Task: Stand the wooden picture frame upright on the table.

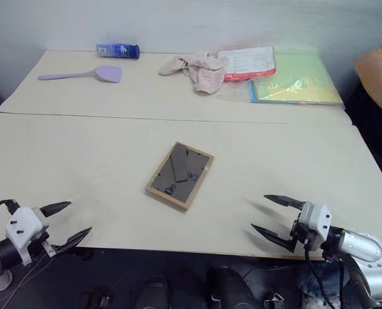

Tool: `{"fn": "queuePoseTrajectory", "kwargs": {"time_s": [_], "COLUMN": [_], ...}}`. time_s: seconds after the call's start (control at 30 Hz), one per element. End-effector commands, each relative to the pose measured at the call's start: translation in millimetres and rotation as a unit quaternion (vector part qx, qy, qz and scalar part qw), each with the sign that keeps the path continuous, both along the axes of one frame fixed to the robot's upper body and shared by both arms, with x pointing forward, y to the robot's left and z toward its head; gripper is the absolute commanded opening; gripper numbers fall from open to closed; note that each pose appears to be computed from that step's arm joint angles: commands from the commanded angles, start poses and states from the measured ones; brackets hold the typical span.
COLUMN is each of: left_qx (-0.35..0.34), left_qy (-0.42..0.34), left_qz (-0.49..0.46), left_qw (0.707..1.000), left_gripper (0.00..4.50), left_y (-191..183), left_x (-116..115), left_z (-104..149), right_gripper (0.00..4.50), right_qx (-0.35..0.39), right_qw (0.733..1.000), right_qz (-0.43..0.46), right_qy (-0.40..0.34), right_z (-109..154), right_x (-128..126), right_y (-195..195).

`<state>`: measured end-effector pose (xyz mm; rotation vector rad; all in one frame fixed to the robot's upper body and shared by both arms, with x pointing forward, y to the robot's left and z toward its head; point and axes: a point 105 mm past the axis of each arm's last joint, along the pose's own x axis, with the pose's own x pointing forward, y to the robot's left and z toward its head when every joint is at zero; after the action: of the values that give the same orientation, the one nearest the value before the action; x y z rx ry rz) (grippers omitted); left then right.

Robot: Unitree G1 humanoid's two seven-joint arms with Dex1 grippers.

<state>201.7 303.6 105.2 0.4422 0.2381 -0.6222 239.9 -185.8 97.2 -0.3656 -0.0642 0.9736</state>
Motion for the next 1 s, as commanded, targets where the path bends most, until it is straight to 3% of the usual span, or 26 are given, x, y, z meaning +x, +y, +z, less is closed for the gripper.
{"fn": "queuePoseTrajectory", "kwargs": {"time_s": [0.03, 0.13, 0.2, 0.27, 0.37, 0.57, 0.6, 0.77, 1.0], "left_qx": [-0.002, -0.059, -0.079, -0.059, -0.055, -0.035, -0.033, -0.034, -0.075], "left_qy": [-0.010, -0.002, 0.006, -0.005, -0.029, -0.029, -0.023, -0.006, 0.024], "left_qz": [-0.012, -0.012, -0.018, -0.014, -0.012, -0.040, -0.054, -0.108, -0.156], "left_qw": [1.000, 0.998, 0.997, 0.998, 0.998, 0.998, 0.998, 0.994, 0.985], "left_gripper": [4.50, 4.50, 4.50, 4.13, 3.30, 1.31, 1.01, 1.01, 1.01], "left_y": [-7, -23, -35, -46, -69, -105, -113, -142, -155], "left_x": [3, 22, 36, 59, 100, 142, 145, 143, 112], "left_z": [9, 19, 25, 27, 35, 24, 21, 7, 1], "right_gripper": [4.44, 4.27, 3.84, 3.15, 2.08, 0.00, 0.00, 0.00, 0.00], "right_qx": [0.004, 0.016, 0.025, 0.020, 0.008, -0.009, -0.011, -0.009, -0.008], "right_qw": [1.000, 0.999, 0.998, 0.998, 0.999, 0.999, 0.999, 1.000, 1.000], "right_qz": [0.018, 0.039, 0.052, 0.057, 0.047, 0.026, 0.024, 0.020, 0.015], "right_qy": [-0.021, -0.020, -0.009, -0.002, -0.005, -0.019, -0.017, -0.022, -0.020], "right_z": [8, 10, 11, 9, 7, 8, 8, 13, 18], "right_x": [0, 4, 9, 16, 36, 64, 67, 77, 80], "right_y": [10, 25, 37, 50, 70, 89, 91, 100, 93]}}
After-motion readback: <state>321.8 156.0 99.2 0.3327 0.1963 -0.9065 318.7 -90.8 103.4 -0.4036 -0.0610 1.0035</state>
